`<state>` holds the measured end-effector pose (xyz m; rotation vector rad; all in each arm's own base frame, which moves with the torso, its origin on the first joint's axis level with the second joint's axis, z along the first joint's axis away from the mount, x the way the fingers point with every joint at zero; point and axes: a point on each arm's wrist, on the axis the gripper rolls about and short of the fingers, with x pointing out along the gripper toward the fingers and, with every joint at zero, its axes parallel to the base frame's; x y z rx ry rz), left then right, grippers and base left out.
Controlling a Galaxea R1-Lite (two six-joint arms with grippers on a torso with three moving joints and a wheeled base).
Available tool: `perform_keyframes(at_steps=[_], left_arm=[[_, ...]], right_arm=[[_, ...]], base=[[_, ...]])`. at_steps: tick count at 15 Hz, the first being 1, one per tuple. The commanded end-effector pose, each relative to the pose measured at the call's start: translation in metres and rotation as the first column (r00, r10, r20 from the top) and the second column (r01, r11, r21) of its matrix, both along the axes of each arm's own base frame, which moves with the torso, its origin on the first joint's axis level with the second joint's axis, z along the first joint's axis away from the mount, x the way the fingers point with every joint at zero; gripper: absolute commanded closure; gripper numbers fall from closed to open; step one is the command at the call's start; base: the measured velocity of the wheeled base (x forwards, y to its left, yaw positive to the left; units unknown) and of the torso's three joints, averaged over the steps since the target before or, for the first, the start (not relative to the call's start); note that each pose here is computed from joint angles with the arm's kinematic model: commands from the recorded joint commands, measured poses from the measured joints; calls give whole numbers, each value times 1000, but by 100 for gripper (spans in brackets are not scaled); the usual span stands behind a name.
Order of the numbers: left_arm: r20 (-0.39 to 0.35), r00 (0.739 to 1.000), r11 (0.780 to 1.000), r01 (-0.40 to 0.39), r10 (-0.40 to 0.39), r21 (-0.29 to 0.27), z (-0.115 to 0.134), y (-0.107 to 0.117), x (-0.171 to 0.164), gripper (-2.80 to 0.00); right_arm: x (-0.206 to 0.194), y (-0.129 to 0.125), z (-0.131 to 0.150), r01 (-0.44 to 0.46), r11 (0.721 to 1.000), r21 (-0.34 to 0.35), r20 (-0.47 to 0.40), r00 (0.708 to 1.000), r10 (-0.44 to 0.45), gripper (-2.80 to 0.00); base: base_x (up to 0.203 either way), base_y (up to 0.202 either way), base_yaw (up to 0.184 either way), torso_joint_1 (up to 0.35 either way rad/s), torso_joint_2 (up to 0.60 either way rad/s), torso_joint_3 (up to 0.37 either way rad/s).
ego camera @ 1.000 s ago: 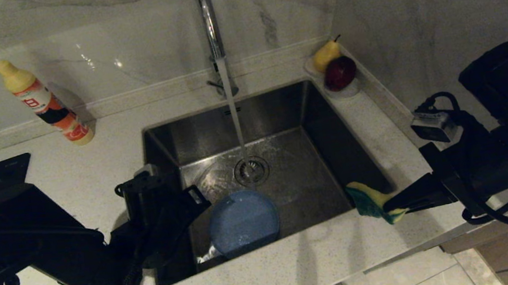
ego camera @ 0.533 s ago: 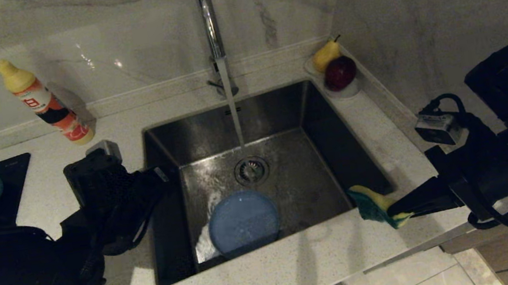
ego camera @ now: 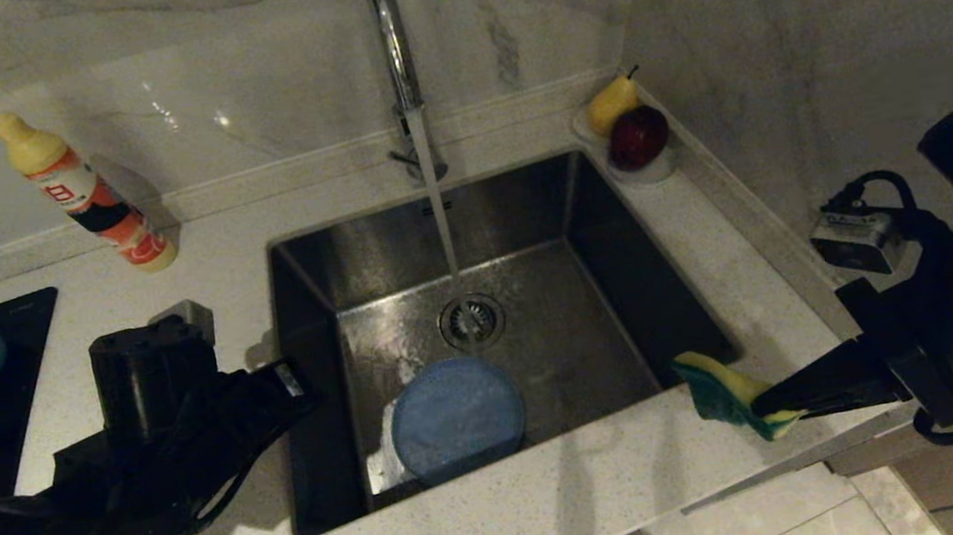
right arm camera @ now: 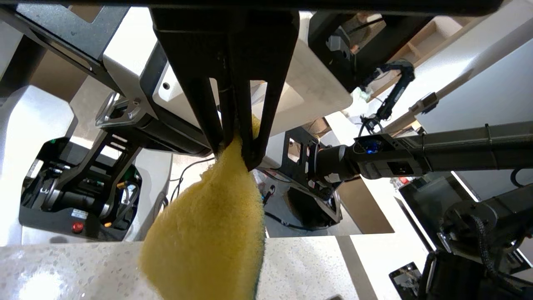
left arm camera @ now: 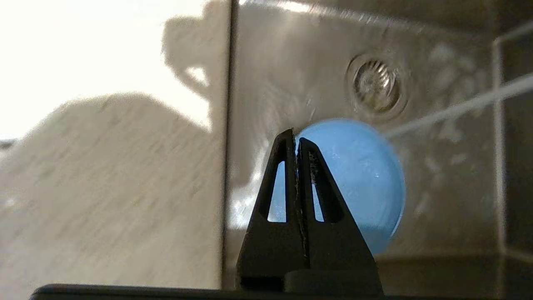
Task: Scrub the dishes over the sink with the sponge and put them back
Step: Put down the sponge
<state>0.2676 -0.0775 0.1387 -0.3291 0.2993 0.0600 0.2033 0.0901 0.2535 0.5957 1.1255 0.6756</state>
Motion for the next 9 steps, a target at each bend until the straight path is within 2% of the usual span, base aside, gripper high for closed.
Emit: perform_keyframes(at_steps=[1, 4, 6, 9], left_arm=[[15, 1000, 1000, -1, 1, -3, 16, 5, -16, 0], [-23, 999, 1000, 28, -27, 10, 35, 7, -44, 0], [-37, 998, 999, 44, -44, 12, 39, 7, -56, 0], [-50, 998, 999, 46, -45, 14, 43, 11, -68, 0]], right_arm=[[-9, -4, 2, 21, 1000, -15, 16, 1000, -21, 0], [-14, -7, 1, 38, 998, -41, 30, 999, -37, 0], [-11, -8, -7, 80, 988, -134, 65, 995, -72, 0], [-8, -16, -18, 129, 953, -276, 127, 987, -97, 0]], base=[[0, 0, 0, 0, 0, 0], [0, 0, 0, 0, 0, 0], [0, 0, 0, 0, 0, 0], [0, 0, 0, 0, 0, 0]])
